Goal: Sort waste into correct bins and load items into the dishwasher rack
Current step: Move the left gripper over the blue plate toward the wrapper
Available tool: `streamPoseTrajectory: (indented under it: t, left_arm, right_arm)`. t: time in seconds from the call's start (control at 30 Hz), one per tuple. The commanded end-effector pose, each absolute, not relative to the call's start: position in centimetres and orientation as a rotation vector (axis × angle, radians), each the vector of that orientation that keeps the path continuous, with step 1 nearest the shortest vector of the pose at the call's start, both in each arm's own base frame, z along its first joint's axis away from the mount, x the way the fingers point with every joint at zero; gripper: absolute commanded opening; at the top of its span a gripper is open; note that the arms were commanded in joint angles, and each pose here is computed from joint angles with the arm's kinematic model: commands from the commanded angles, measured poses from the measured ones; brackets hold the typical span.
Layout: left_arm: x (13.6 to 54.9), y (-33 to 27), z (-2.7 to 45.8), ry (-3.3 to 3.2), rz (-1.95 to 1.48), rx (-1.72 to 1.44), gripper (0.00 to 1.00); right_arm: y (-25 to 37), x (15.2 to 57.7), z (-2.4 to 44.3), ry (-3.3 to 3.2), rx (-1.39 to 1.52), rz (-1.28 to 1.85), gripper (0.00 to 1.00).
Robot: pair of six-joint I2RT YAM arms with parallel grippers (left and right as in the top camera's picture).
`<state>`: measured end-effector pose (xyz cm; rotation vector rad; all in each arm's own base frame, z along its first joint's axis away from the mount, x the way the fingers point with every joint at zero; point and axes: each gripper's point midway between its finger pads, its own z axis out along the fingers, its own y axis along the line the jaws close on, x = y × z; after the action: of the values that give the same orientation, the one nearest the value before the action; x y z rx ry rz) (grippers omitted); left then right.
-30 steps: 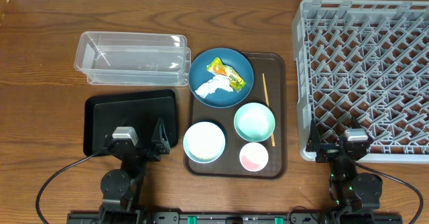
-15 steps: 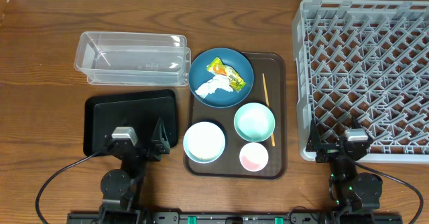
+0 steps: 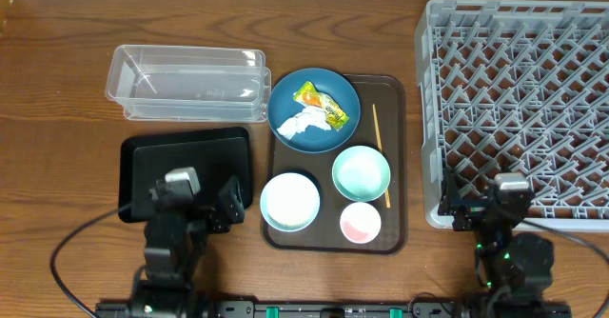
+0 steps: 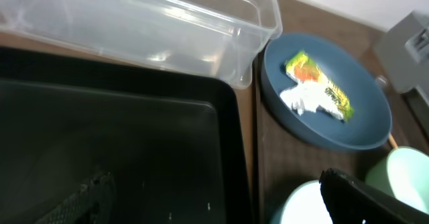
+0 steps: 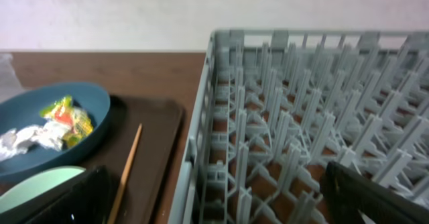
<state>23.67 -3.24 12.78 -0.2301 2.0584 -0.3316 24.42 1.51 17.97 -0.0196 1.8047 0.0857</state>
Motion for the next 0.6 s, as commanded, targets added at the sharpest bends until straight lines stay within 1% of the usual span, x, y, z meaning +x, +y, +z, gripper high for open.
streamPoseTrajectory:
  t: [0.0, 0.2, 0.4, 0.47, 0.57]
  left_arm:
    - [24.5, -3.5, 16.5, 2.091, -0.344, -0.235, 1.0]
    - [24.6, -3.7, 19.1, 2.298, -0.321, -0.246, 1.0]
    - [23.5, -3.8, 20.0, 2.512, -0.294, -0.27, 1.0]
    - [23.3, -3.8, 19.8, 2.55, -0.287, -0.277, 0.98]
    - [23.0, -3.8, 19.1, 2.59, -0.28, -0.284, 0.98]
  right_arm:
    - [1.8, 24.8, 20.8, 1.834, -0.018, 0.103, 0.99]
    - [3.1, 25.3, 22.5, 2.04, -0.059, 0.178, 0.99]
    - [3.2, 24.9, 21.6, 2.289, -0.042, 0.186, 0.99]
    - [3.2, 24.9, 21.0, 2.349, -0.039, 0.186, 0.99]
    - [3.3, 25.1, 20.3, 2.395, -0.036, 0.191, 0.99]
